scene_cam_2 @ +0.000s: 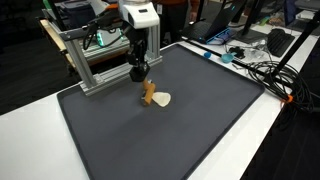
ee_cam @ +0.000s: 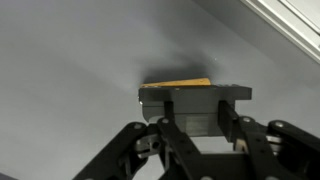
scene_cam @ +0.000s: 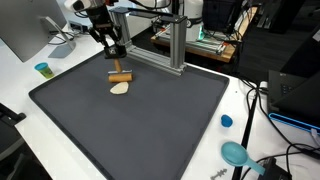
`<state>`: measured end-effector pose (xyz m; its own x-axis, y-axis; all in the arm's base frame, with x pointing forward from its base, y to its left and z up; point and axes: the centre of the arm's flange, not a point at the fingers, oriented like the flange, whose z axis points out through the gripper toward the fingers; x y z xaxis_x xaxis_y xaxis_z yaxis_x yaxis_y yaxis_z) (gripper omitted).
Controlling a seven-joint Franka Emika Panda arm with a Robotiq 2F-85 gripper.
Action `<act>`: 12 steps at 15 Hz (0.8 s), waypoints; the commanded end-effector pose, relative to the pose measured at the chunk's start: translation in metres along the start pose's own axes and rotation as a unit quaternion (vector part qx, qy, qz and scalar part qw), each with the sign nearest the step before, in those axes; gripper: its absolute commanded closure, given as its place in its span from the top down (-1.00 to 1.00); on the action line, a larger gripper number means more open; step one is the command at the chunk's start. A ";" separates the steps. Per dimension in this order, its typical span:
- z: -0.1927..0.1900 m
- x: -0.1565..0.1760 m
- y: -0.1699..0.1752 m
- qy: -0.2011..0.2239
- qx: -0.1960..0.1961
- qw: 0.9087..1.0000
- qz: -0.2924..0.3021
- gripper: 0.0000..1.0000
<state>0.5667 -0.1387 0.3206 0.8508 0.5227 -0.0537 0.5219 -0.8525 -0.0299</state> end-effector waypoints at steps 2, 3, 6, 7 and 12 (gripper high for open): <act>0.002 0.001 0.000 0.018 0.005 1.000 0.024 -0.58; -0.018 0.000 0.000 0.037 -0.002 0.999 0.026 -0.58; -0.077 -0.009 -0.005 0.091 -0.008 0.995 0.040 -0.58; -0.100 -0.014 -0.015 0.110 -0.005 0.993 0.045 -0.58; -0.181 -0.042 -0.082 0.117 -0.021 0.991 0.056 -0.58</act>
<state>0.5480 -0.1212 0.4592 0.8834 0.4305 0.1850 0.4389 -0.8985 -0.0048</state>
